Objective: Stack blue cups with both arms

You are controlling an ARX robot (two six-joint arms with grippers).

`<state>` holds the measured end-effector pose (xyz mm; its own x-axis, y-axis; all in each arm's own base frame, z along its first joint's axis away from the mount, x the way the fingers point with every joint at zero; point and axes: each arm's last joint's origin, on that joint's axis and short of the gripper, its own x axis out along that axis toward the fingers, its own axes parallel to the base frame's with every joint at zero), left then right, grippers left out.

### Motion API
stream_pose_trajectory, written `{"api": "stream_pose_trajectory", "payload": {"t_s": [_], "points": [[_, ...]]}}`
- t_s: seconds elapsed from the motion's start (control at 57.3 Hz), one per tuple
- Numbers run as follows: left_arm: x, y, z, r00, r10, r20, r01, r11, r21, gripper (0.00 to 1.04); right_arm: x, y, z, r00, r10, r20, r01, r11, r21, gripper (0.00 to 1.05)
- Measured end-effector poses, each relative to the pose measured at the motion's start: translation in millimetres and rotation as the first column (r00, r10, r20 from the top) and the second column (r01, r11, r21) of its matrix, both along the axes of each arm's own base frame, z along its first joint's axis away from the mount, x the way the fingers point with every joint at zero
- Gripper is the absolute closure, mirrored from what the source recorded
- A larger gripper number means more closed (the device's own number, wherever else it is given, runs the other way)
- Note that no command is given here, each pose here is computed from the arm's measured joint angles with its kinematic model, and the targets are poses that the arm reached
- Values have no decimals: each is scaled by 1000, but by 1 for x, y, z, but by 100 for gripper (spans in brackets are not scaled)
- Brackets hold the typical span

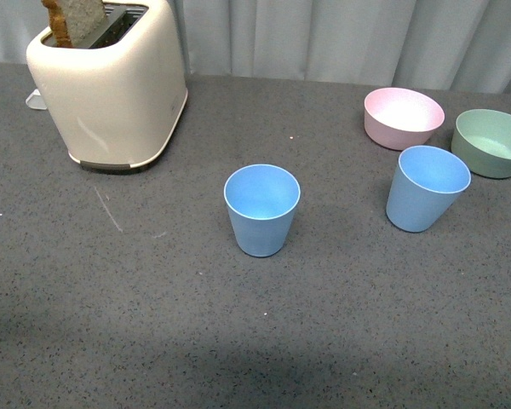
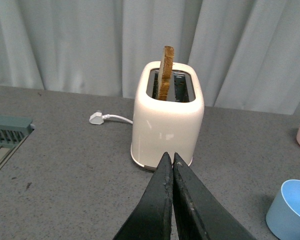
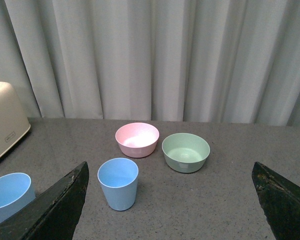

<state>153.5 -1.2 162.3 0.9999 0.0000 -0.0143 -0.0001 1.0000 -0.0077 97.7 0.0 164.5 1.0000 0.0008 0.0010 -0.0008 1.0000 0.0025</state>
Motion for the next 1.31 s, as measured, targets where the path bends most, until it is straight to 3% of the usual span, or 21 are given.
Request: {"api": "stream_pose_trajectory", "payload": {"t_s": [1.309], "points": [[-45, 1, 10, 999, -3, 37, 3, 1000, 0, 101, 0, 0, 0, 1000, 0, 0, 0, 1000, 0, 10]]}}
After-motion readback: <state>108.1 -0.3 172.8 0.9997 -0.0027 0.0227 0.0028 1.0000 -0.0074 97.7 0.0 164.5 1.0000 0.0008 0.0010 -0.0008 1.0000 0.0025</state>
